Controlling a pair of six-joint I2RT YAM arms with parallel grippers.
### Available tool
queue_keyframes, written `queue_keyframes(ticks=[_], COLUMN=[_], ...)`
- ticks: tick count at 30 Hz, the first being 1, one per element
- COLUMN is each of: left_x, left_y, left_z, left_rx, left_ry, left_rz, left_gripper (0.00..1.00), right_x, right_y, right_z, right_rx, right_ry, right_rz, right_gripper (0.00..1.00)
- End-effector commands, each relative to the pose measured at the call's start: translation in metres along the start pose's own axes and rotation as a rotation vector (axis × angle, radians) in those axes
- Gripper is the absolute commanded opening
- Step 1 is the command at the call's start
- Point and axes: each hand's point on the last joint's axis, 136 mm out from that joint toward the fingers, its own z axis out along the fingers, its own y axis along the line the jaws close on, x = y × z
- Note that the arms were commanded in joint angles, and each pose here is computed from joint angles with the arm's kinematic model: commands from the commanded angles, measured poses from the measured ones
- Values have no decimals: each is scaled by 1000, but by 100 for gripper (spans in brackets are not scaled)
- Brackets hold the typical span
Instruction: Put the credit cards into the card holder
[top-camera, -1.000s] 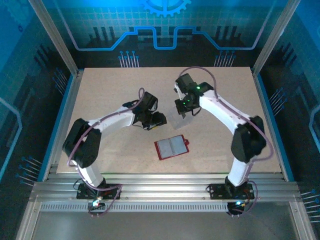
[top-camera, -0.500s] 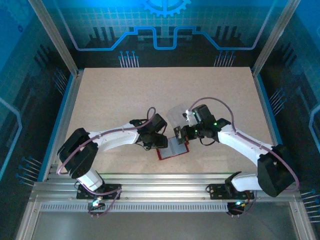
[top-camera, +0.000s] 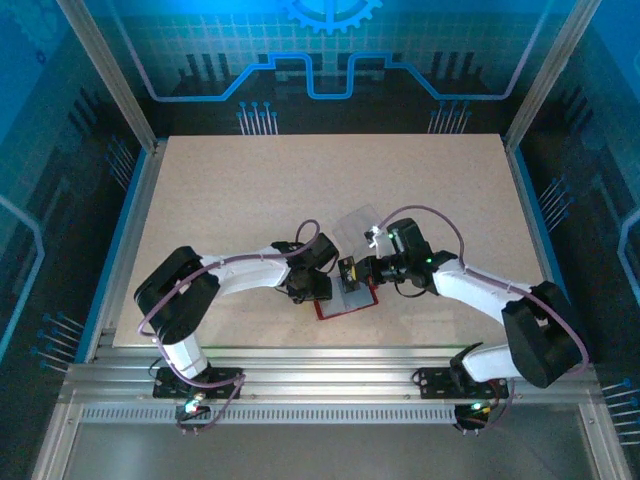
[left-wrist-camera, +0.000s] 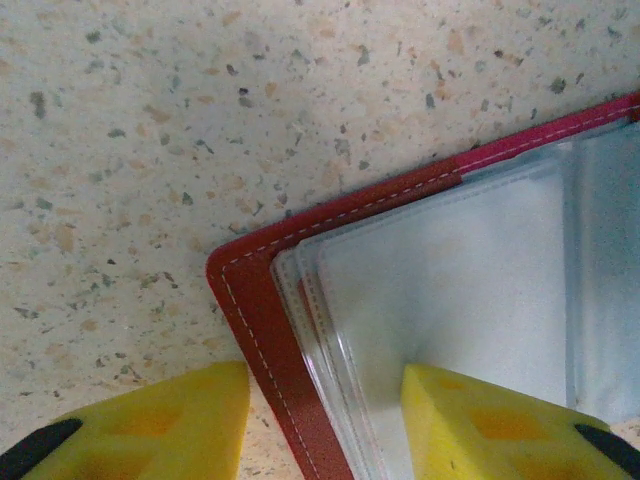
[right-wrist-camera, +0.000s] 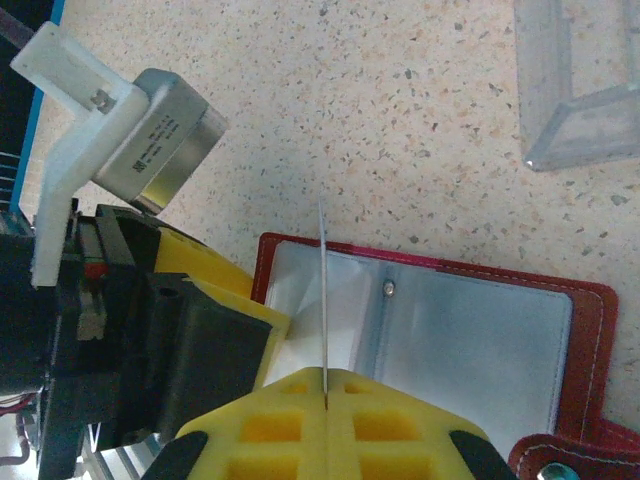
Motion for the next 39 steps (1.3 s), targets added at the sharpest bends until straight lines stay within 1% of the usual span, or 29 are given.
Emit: queue_keyframes(ticks=[1, 5, 10, 13, 18, 32, 39], left_x=[8, 12, 14, 15, 16, 17, 18], left_y=[15, 18, 22, 22, 22, 22, 22], left_z=[7, 8, 10, 10, 12, 15, 16], left_rx=[-63, -68, -74, -72, -73, -70, -71], left_ry=[6, 11, 17, 18, 21, 27, 30], left_rz=[-25, -29, -38, -38, -38, -44, -43], left_gripper=[44, 42, 36, 34, 33, 33, 33], right_x=[-2, 0, 3, 5, 7, 9, 20], right_y=[-6, -8, -10, -13, -18, -24, -25], right_z=[4, 8, 17, 19, 22, 28, 31], right_rx=[-28, -58, -86, -81, -68, -96, -108], right_ry=[-13, -10, 15, 20, 28, 44, 68], right_rz=[28, 46, 66, 75, 91, 195, 224], right_gripper=[0, 0, 0, 0, 0, 0, 0])
